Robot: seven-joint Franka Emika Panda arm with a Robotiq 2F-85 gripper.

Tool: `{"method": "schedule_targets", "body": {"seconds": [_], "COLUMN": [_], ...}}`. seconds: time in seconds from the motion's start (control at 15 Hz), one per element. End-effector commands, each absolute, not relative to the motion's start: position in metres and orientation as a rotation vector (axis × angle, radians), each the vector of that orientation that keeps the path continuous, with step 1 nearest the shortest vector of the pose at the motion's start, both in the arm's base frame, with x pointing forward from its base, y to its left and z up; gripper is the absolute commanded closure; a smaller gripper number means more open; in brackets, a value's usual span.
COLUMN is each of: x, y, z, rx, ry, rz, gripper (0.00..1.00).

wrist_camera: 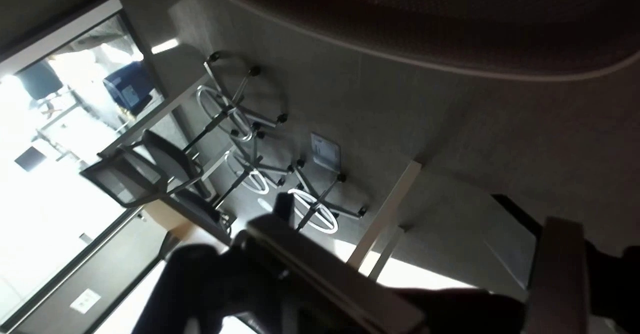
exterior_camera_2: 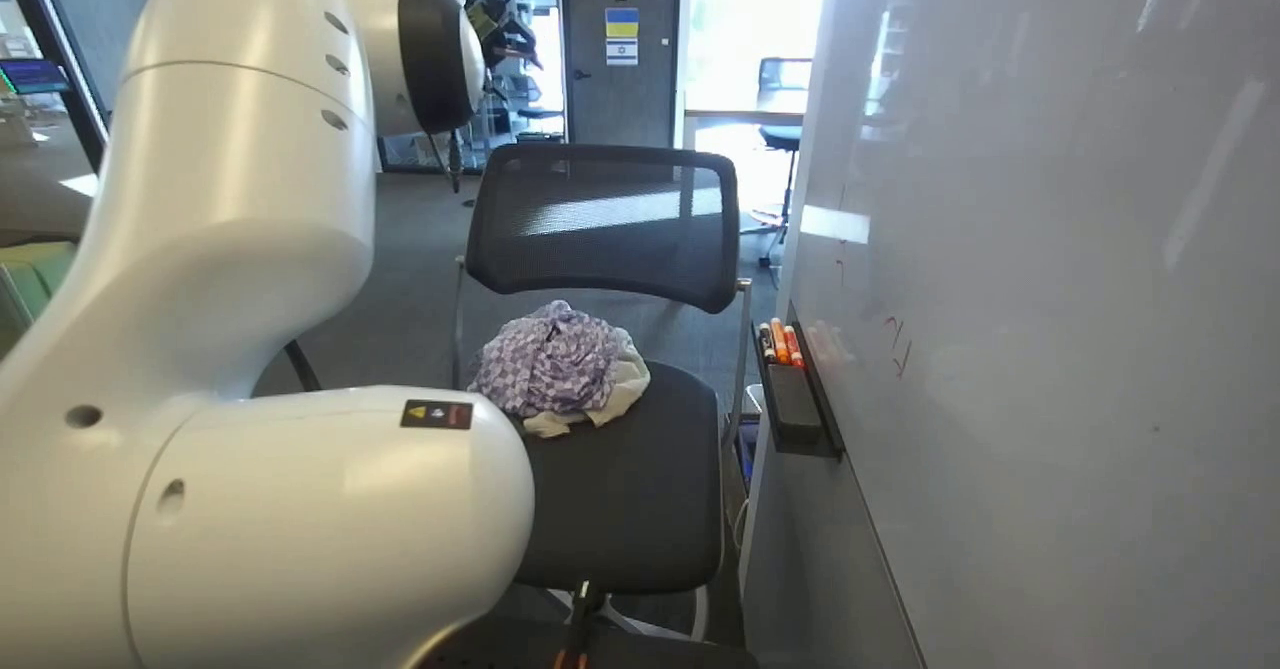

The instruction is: Hang the checked cloth onto the chair

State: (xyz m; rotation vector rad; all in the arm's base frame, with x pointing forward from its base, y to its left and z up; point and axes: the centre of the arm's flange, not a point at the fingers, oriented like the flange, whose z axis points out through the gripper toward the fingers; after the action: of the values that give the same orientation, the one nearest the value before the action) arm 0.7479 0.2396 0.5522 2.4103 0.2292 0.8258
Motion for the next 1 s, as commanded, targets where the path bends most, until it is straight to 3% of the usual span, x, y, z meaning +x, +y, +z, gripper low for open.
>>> {"method": "schedule_targets", "body": {"seconds": [0.0,0.2,0.27,0.67,0.93], "x": [0.774,0.765,0.741,0.734,0.702], "y": [0.256,0.252,0.197,0.211,0.240], "z": [0.573,0.566,0.528,0.426,0.427], "rx": [2.493,2.589,2.592,2.924,2.970], "ry": [0.196,0.074,0.054,0.047,0.094], "rz": [0.665,0.507,0.463,0.185,0.122], "gripper": [0.00,0.00,0.00,0.00,0.00]}}
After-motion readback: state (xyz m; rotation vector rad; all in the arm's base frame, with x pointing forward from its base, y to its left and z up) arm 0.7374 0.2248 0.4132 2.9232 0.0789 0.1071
